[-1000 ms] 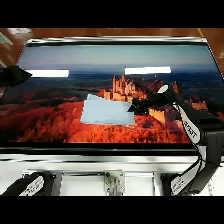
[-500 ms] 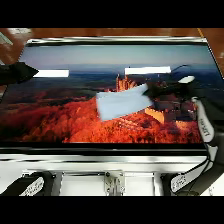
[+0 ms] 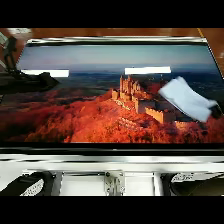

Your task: Fold the shirts.

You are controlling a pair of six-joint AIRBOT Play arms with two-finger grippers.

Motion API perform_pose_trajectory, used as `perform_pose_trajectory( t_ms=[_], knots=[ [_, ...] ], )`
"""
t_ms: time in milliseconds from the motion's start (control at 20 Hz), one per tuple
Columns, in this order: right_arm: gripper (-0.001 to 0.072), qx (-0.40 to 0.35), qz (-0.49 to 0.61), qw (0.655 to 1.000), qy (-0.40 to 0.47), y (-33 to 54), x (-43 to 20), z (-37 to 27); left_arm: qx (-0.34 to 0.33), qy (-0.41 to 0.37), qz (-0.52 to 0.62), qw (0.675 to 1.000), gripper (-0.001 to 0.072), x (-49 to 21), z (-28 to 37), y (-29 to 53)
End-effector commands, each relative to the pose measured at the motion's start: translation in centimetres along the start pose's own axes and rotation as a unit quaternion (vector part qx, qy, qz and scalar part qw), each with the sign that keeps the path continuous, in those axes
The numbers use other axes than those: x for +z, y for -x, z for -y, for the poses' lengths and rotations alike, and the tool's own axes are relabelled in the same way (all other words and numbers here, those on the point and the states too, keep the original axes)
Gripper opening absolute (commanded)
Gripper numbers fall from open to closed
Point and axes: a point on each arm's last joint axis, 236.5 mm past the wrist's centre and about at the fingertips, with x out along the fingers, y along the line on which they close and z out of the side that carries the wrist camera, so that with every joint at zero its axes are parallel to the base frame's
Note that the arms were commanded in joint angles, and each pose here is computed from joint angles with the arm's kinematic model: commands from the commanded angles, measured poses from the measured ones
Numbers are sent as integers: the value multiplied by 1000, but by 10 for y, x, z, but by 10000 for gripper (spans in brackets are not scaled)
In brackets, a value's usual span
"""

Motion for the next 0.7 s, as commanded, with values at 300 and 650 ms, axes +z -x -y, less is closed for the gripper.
perform_pose_trajectory(
  t_ms=[300, 650],
  knots=[
    [59, -92, -2, 966, -243, 75, -125, 178, -43, -11, -25, 999, 40, -39, 51, -36],
    [59, -70, 23, 940, -333, 66, -173, 185, -53, -19, -12, 998, 40, -36, 63, -37]
  ],
)
